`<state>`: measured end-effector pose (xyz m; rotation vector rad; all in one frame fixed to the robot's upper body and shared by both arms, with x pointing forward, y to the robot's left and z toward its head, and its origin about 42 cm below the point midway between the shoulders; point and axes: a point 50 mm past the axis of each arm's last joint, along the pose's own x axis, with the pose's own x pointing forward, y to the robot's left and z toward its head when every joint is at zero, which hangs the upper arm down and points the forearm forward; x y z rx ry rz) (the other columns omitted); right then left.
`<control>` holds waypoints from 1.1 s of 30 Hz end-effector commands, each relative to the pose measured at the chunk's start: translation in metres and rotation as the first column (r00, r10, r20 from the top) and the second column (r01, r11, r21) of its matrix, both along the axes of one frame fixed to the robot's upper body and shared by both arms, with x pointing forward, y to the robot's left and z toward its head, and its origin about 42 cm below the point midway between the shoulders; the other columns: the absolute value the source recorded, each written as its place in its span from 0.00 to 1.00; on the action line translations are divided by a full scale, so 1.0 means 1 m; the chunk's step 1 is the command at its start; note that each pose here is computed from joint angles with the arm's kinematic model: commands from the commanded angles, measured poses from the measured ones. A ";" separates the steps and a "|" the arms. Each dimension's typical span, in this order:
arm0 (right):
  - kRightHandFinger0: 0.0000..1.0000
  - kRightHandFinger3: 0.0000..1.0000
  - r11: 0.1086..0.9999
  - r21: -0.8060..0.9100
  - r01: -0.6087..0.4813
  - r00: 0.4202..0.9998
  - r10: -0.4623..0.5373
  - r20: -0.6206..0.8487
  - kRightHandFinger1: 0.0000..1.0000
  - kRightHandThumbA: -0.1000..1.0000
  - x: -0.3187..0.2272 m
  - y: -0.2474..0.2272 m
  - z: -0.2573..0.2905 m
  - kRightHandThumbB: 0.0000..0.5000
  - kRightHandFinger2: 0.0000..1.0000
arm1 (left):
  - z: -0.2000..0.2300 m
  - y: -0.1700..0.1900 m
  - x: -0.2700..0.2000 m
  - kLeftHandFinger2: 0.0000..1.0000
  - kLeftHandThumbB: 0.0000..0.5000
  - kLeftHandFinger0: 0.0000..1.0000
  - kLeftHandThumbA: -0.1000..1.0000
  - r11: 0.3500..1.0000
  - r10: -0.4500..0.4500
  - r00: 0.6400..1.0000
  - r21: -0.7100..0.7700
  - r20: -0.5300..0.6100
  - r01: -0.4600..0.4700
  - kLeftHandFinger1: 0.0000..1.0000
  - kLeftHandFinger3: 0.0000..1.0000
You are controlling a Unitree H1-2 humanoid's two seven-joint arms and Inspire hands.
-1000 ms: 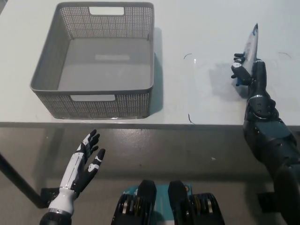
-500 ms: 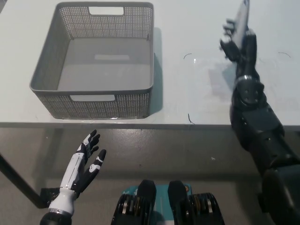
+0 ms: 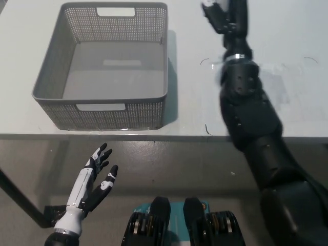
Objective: Use the right hand to pick up a shampoo and place it into a container on the left side
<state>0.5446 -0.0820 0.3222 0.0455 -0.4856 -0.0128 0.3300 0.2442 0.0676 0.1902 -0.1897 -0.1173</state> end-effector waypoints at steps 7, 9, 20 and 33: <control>0.01 0.30 0.982 -0.077 -0.170 0.981 0.176 0.080 0.33 0.07 -0.011 0.092 0.048 0.21 0.58 | 0.015 -0.001 0.011 0.95 0.02 1.00 0.63 0.999 -0.045 0.997 0.016 0.059 0.044 1.00 1.00; 0.01 0.50 0.979 -0.078 -0.186 0.980 0.191 0.057 0.34 0.09 -0.013 0.101 0.045 0.18 0.62 | 0.016 -0.001 0.012 0.95 0.02 1.00 0.63 0.999 -0.047 0.997 0.016 0.059 0.046 1.00 1.00; 0.00 0.47 0.957 -0.142 -0.254 0.967 0.251 -0.039 0.24 0.10 -0.028 0.141 0.012 0.13 0.54 | 0.017 -0.002 0.013 0.98 0.01 1.00 0.74 0.997 -0.077 0.995 0.035 0.066 0.075 1.00 1.00; 0.36 0.81 0.954 -0.146 -0.263 0.963 0.251 -0.094 0.57 0.29 -0.024 0.129 -0.012 0.27 0.82 | 0.018 -0.003 0.015 0.99 0.00 1.00 0.74 0.995 -0.100 0.992 0.029 0.071 0.098 1.00 1.00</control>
